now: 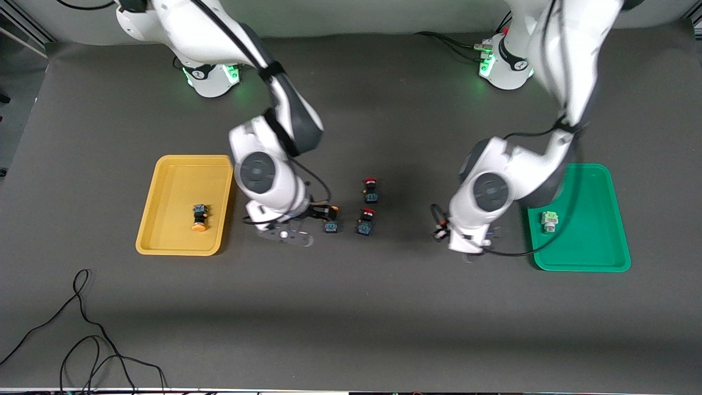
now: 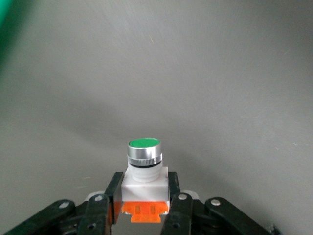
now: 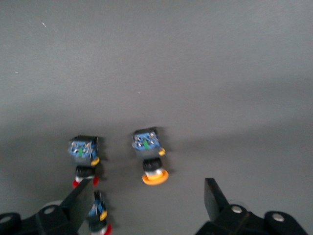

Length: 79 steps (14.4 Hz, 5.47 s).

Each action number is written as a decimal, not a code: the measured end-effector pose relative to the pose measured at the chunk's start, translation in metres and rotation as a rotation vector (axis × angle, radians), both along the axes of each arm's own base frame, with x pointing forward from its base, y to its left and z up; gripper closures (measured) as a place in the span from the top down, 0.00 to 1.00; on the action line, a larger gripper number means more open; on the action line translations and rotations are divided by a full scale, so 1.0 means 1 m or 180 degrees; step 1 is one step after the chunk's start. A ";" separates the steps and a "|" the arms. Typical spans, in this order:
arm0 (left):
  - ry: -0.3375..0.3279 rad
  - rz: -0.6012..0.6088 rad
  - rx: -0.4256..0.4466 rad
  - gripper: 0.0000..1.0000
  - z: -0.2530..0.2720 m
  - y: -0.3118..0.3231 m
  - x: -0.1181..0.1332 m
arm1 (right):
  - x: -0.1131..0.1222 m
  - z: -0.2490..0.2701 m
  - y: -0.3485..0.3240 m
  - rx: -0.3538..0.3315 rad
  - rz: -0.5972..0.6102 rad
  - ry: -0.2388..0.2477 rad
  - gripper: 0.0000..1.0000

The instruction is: Place green and yellow buttons in trays

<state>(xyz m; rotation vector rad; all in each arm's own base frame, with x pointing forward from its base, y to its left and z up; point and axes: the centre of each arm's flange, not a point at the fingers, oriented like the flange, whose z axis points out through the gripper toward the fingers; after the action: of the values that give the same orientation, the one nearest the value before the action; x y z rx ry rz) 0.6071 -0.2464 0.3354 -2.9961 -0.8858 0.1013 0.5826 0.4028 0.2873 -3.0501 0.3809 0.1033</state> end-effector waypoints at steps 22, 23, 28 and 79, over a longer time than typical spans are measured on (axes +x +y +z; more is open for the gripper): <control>0.0086 -0.1968 -0.0060 0.41 -0.119 0.423 -0.067 | 0.015 0.032 -0.013 -0.0146 0.0127 -0.0067 0.41; 0.0099 -0.1969 -0.0075 0.45 -0.123 0.422 -0.068 | 0.018 0.064 -0.030 -0.0120 0.0122 -0.0029 0.41; 0.0151 -0.1963 -0.0048 0.98 -0.094 0.433 -0.053 | 0.028 0.195 -0.172 -0.0026 0.0379 0.0186 0.41; 0.0218 -0.2213 -0.0227 1.00 0.266 0.196 -0.065 | 0.000 0.338 -0.397 -0.0303 0.0971 0.0084 1.00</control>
<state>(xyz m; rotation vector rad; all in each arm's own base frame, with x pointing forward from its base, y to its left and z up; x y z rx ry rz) 0.5423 -0.0504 0.6009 -3.1391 0.1945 0.2201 0.5831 0.0056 0.6251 -3.1794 -0.0836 0.1444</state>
